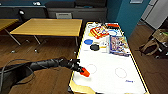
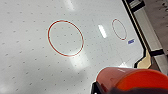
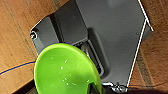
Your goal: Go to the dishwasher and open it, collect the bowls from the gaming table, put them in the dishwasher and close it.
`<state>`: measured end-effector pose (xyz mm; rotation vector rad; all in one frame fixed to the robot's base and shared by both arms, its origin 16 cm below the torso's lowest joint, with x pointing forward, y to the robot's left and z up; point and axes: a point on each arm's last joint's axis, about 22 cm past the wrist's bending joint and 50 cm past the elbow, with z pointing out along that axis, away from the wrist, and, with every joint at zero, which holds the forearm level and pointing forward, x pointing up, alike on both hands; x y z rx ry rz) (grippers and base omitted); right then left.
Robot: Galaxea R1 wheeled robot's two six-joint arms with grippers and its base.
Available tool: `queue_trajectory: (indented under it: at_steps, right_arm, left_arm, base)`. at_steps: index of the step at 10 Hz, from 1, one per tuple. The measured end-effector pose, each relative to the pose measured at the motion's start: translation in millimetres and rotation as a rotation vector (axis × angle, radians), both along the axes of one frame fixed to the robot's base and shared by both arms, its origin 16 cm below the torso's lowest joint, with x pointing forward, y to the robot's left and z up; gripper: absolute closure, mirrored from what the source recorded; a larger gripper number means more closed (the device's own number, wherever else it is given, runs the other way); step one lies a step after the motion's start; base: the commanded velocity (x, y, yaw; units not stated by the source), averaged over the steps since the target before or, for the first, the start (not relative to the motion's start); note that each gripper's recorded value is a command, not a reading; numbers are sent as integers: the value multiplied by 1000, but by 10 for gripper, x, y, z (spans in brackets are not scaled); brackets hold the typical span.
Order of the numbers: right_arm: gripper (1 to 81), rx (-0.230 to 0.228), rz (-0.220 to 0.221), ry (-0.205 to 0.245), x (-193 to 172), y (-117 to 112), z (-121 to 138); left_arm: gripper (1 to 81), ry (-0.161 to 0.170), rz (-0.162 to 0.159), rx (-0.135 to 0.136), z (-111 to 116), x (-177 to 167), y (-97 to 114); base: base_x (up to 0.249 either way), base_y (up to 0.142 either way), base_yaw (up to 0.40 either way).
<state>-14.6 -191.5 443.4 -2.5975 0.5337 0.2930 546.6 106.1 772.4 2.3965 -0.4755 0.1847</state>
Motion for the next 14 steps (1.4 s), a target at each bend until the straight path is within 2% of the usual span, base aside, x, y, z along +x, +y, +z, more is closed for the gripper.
queue_trajectory:
  at_steps: [1, 3, 5, 6, 10, 12, 14]
  right_arm:
    - [811, 0, 0, -18, 60, -1, 9]
    - [811, 0, 1, -49, 148, -2, 35]
    - [811, 4, 1, -87, 290, 31, 57]
    - [811, 7, 0, -106, 351, 54, 71]
    - [811, 23, 3, -173, 558, 182, 142]
    - [811, 21, 4, -209, 666, 175, 170]
    - [811, 15, 6, -208, 611, 144, 166]
  left_arm:
    - [811, 9, 15, 11, 48, -189, 267]
    - [811, 44, 20, 4, 69, -729, 527]
    - [811, 86, 57, 37, -175, -1317, 910]
    - [811, 104, 60, 51, -283, -1633, 1029]
    - [811, 79, 84, 79, -561, -2524, 1373]
    - [811, 65, 101, 73, -711, -2939, 1444]
    - [811, 72, 126, 95, -981, -3340, 1632]
  base:
    - [0, 0, 0]
    - [0, 0, 0]
    - [0, 0, 0]
    - [0, 0, 0]
    - [0, 0, 0]
    - [0, 0, 0]
    - [0, 0, 0]
